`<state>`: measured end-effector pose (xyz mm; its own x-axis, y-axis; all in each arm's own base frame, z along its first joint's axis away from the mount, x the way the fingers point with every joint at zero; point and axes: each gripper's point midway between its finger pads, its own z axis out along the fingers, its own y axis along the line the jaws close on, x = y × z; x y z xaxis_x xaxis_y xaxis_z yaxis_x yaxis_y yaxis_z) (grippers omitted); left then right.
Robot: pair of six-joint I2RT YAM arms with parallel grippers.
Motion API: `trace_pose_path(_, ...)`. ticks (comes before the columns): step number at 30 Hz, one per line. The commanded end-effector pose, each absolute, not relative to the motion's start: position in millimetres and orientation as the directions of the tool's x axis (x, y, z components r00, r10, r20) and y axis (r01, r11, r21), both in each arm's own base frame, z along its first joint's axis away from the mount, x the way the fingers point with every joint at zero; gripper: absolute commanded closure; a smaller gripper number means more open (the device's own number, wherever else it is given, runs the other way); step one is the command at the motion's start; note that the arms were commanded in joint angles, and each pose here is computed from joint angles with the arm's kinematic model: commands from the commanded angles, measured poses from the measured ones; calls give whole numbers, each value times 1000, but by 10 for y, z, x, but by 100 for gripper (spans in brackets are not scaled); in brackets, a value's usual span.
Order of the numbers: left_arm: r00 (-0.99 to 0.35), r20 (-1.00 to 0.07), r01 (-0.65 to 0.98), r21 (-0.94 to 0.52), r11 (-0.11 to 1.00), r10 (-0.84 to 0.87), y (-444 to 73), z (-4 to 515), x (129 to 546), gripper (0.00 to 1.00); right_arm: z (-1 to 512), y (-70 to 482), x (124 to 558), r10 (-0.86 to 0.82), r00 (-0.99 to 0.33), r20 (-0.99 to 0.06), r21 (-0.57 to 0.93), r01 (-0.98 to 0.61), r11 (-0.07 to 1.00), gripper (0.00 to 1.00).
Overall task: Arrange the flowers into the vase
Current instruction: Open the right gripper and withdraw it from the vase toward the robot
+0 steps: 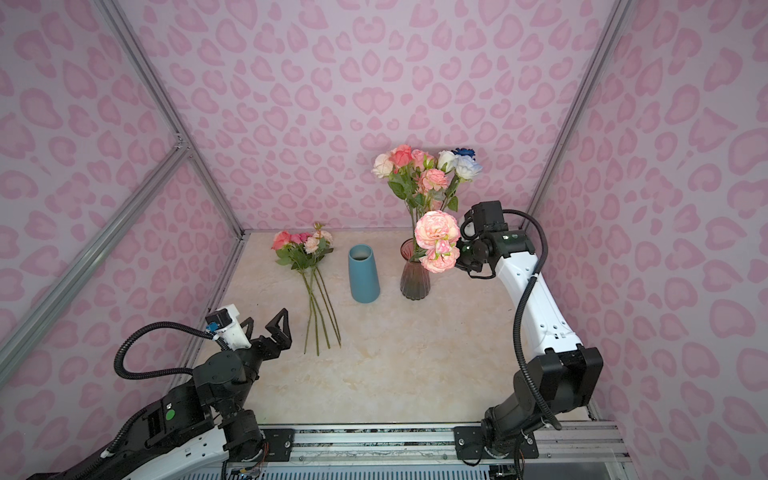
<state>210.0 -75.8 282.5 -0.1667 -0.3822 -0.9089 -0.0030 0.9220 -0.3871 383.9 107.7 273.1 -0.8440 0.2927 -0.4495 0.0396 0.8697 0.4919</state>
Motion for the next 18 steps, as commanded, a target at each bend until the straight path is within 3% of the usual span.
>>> trace_pose_path(1,-113,-901,-33,-418,908,-419,-725,2990,2142,0,2871,1010,3813,316,-801,-509,495,27,868,71)
trace_pose_path(6,-132,-918,-90,-365,927,-375,-723,3045,2232,4,2935,842,3597,345,-732,-587,464,45,884,73)
trace_pose_path(8,-143,-926,-122,-335,934,-350,-690,3045,2271,10,2978,793,3485,369,-676,-638,473,34,880,74)
trace_pose_path(11,-159,-927,-151,-316,937,-338,-660,3024,2381,12,3014,692,3293,422,-567,-708,493,31,869,78)
trace_pose_path(15,-256,-887,-198,-341,919,-384,-604,2815,2671,12,2949,583,2982,470,-432,-770,499,52,865,83)
trace_pose_path(18,-377,-833,-219,-344,913,-405,-616,2555,2958,12,2716,674,2819,495,-405,-769,528,35,849,84)
